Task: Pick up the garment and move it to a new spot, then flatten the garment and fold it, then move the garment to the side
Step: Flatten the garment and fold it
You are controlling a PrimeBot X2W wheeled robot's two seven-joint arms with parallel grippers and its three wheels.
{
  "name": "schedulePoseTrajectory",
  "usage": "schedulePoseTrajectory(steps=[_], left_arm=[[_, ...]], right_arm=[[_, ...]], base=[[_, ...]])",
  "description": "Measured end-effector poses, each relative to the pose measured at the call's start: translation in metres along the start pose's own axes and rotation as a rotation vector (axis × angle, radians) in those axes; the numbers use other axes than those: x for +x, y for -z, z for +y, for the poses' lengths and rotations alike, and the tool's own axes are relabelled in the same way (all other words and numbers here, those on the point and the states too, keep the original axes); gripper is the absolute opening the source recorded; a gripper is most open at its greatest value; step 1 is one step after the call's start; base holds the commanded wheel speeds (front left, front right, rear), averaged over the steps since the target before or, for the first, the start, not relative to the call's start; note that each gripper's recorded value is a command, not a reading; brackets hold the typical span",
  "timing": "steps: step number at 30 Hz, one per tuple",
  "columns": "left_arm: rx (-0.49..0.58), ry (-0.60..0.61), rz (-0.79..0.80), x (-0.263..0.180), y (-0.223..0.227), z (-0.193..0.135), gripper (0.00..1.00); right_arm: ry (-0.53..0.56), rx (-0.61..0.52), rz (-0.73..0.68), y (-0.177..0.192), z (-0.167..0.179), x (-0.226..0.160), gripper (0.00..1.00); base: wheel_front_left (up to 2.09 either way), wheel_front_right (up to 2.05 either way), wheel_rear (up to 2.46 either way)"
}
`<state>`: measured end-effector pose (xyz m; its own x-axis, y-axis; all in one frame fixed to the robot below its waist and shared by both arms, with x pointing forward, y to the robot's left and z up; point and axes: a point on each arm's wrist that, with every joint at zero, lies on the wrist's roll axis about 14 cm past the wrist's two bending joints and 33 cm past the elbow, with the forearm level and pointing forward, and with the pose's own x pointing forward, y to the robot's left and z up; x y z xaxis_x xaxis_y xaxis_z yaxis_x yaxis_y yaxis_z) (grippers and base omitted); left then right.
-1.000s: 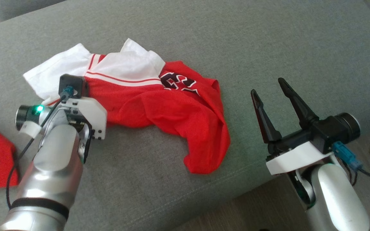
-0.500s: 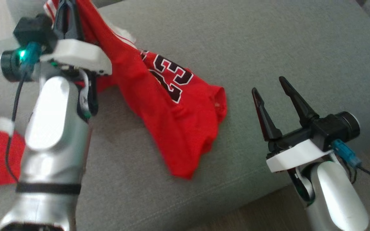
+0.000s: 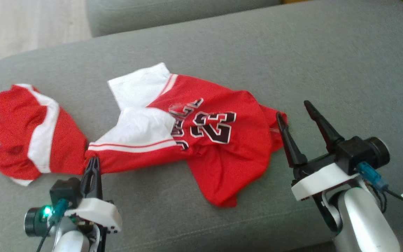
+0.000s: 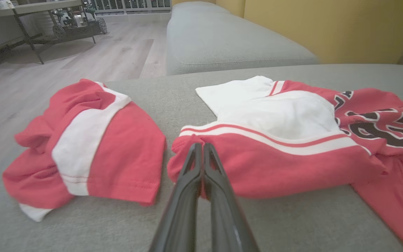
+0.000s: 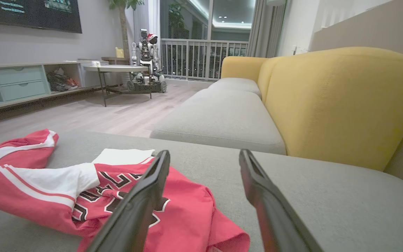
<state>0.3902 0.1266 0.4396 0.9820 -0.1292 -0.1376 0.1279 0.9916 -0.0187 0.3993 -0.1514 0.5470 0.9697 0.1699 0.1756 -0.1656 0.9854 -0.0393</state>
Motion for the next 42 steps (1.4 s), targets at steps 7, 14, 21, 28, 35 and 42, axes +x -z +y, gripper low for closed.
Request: schedulePoseTrajectory(steps=[7,14,21,28,35,42], left_arm=[[0.029,0.031,0.111,-0.026,0.025,-0.007,0.86],[-0.055,-0.017,0.003,-0.026,-0.002,-0.009,1.00],[-0.110,-0.051,-0.250,-0.010,-0.082,-0.002,1.00],[-0.100,-0.012,-0.245,-0.012,-0.078,-0.007,1.00],[-0.120,-0.039,-0.192,-0.016,-0.060,0.001,1.00],[-0.128,-0.100,-0.163,-0.015,-0.052,0.015,1.00]], right_arm=[[-0.059,-0.001,-0.001,-0.003,0.021,0.004,1.00],[-0.074,-0.006,0.001,-0.005,0.026,0.003,1.00],[-0.072,0.002,0.008,-0.002,0.025,0.003,1.00],[-0.172,0.007,0.059,0.013,0.056,0.030,1.00],[-0.278,-0.026,0.120,0.026,0.086,0.101,1.00],[-0.372,-0.114,0.418,0.108,0.096,0.132,1.00]], base=[[0.00,0.00,0.00],[0.00,0.00,0.00],[0.00,0.00,0.00],[0.00,0.00,0.00],[0.00,0.00,0.00],[0.00,0.00,0.00]])
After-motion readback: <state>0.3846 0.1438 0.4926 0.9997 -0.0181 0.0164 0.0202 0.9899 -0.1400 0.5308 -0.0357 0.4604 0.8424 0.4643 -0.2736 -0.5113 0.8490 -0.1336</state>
